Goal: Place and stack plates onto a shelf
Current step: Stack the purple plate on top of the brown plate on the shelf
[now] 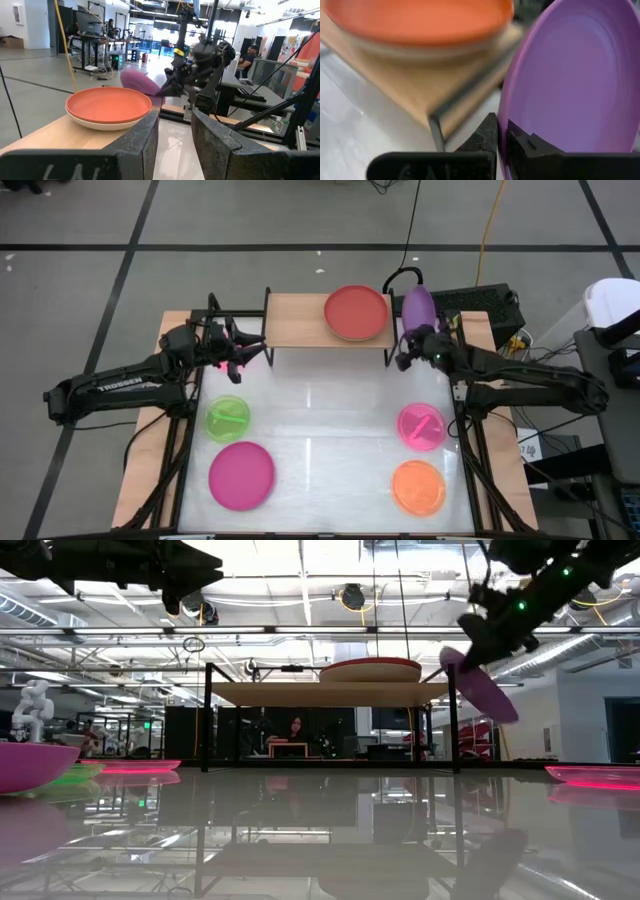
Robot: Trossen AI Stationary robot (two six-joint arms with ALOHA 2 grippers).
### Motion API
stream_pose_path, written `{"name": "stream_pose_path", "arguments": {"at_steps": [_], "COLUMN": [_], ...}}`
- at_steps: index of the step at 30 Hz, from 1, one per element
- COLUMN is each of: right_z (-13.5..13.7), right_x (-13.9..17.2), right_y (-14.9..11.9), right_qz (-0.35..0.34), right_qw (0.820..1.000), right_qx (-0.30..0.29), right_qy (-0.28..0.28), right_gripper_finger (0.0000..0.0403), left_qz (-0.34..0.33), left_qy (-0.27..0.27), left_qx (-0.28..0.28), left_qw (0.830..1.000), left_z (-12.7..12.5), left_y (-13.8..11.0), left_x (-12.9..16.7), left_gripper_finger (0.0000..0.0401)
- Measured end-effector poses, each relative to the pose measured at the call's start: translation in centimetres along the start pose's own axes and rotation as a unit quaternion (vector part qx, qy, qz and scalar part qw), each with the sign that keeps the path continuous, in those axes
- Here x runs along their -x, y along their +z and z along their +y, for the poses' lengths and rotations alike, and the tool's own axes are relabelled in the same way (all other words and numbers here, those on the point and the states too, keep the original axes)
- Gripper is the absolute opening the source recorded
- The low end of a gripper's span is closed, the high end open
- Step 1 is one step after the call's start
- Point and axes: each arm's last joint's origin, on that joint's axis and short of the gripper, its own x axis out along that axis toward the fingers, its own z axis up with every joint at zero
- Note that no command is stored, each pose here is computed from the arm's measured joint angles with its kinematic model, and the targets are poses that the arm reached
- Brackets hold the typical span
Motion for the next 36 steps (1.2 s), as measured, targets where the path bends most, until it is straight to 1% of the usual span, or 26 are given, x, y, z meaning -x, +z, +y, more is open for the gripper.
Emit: {"name": "stream_pose_path", "arguments": {"at_steps": [2,5,8,11,16,19,21,23,25,28,31,36], "right_z": [0.1,0.4,1.3,2.9,6.6,8.9,10.1,11.0,11.5,12.1,12.4,12.2], "right_x": [0.3,0.9,1.3,1.0,-1.0,-2.8,-4.0,-5.1,-5.9,-6.6,-6.4,-5.6], "right_y": [1.5,4.5,7.3,9.8,12.0,12.1,11.6,10.9,10.3,9.7,9.4,8.9], "right_qz": [-0.030,-0.075,-0.098,-0.109,-0.097,-0.073,-0.050,-0.031,-0.018,-0.005,-0.001,0.024], "right_qw": [1.000,0.997,0.992,0.986,0.967,0.951,0.939,0.930,0.925,0.918,0.914,0.914], "right_qx": [0.006,0.025,0.074,0.122,0.230,0.294,0.334,0.360,0.375,0.395,0.405,0.403], "right_qy": [0.004,0.001,0.024,0.040,0.054,0.061,0.064,0.066,0.062,0.035,0.031,0.034], "right_gripper_finger": [0.0001,0.0001,0.0000,0.0000,0.0000,0.0000,0.0000,0.0000,0.0000,0.0000,0.0000,0.0000], "left_qz": [-0.003,-0.004,-0.006,-0.008,-0.009,-0.009,-0.009,-0.006,-0.004,-0.003,-0.002,-0.002], "left_qy": [0.001,0.015,0.024,0.027,0.027,0.027,0.027,0.028,0.028,0.028,0.028,0.028], "left_qx": [0.000,0.000,0.000,-0.001,0.001,0.002,0.002,0.003,0.003,0.004,0.004,0.004], "left_qw": [1.000,1.000,1.000,1.000,1.000,1.000,1.000,1.000,1.000,1.000,1.000,1.000], "left_z": [0.0,0.1,0.1,0.1,0.1,0.1,0.1,0.2,0.2,0.2,0.2,0.2], "left_y": [0.1,0.1,0.1,0.1,0.1,0.1,0.1,0.1,0.0,0.0,0.0,0.0], "left_x": [0.0,0.0,0.0,0.0,0.0,0.0,0.0,0.0,0.0,0.0,0.0,0.0], "left_gripper_finger": [0.0122,0.0122,0.0122,0.0122,0.0122,0.0122,0.0122,0.0122,0.0122,0.0122,0.0122,0.0122]}}
